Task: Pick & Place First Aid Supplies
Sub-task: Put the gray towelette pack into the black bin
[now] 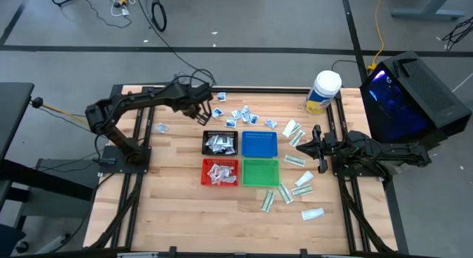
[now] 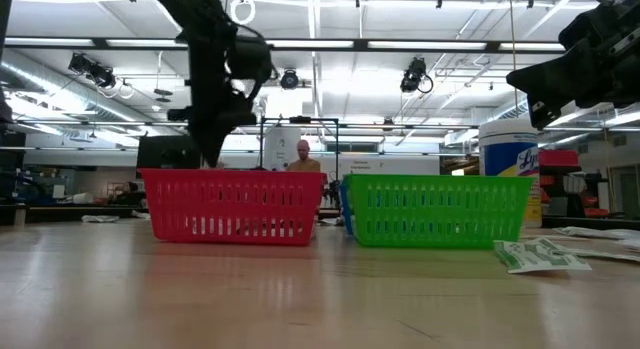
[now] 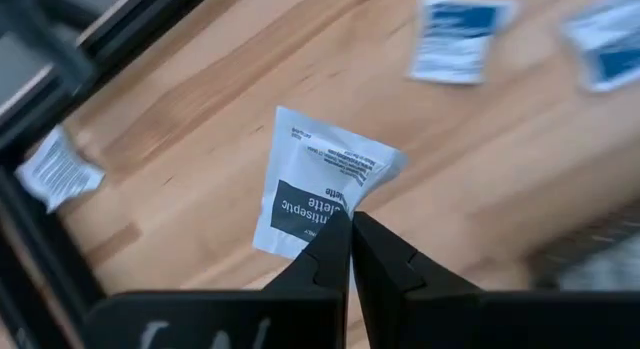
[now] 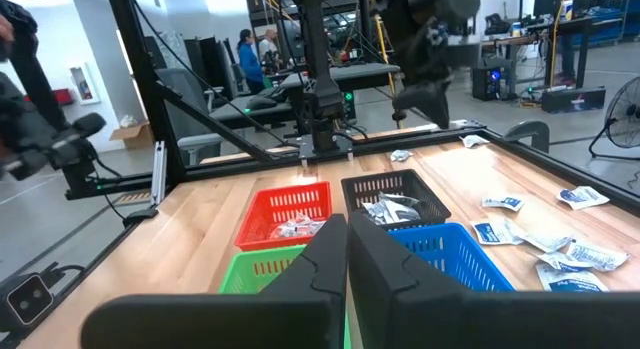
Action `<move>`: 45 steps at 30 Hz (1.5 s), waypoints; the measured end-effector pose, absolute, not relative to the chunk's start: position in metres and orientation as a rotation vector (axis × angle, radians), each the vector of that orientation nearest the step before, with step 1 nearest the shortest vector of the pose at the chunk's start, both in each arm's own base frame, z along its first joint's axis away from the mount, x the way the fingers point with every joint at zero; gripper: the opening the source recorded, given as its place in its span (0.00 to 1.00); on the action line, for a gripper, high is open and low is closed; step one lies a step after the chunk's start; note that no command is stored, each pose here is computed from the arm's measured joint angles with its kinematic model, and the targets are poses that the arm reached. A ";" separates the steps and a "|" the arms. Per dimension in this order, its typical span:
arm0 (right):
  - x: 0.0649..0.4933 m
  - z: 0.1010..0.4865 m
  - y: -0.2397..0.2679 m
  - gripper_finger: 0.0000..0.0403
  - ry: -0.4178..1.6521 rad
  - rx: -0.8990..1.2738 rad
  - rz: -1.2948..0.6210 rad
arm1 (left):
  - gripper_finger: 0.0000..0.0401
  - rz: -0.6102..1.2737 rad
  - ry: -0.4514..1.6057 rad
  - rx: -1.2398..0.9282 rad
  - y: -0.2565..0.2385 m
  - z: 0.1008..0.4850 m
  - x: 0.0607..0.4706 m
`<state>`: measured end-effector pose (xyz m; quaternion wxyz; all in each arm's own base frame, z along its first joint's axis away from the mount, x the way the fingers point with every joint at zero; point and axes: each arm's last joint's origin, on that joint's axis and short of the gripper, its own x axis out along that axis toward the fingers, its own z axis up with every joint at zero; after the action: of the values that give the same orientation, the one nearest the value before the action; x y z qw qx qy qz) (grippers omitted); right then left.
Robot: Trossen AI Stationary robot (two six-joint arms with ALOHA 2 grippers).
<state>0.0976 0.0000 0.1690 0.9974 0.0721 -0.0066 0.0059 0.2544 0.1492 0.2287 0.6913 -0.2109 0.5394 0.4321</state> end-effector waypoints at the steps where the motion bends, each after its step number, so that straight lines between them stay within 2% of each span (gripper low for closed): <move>1: 0.098 0.169 0.000 0.04 -0.013 0.144 0.012 | 0.04 0.944 1.199 -0.461 0.146 0.232 0.258; 22: 0.098 0.169 0.000 0.04 -0.013 0.144 0.012 | 0.04 0.605 1.128 -0.212 0.065 0.242 0.303; 31: 0.098 0.169 0.000 0.04 -0.013 0.144 0.012 | 0.04 0.534 1.116 -0.175 0.043 0.242 0.308; 45: 0.098 0.169 0.000 0.04 -0.012 0.145 0.012 | 0.04 0.472 1.142 -0.132 0.022 0.209 0.333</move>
<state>0.0977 0.0000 0.1688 0.9973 0.0722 -0.0062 0.0060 0.3333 0.0223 0.2091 0.8130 -0.0616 0.5351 0.2210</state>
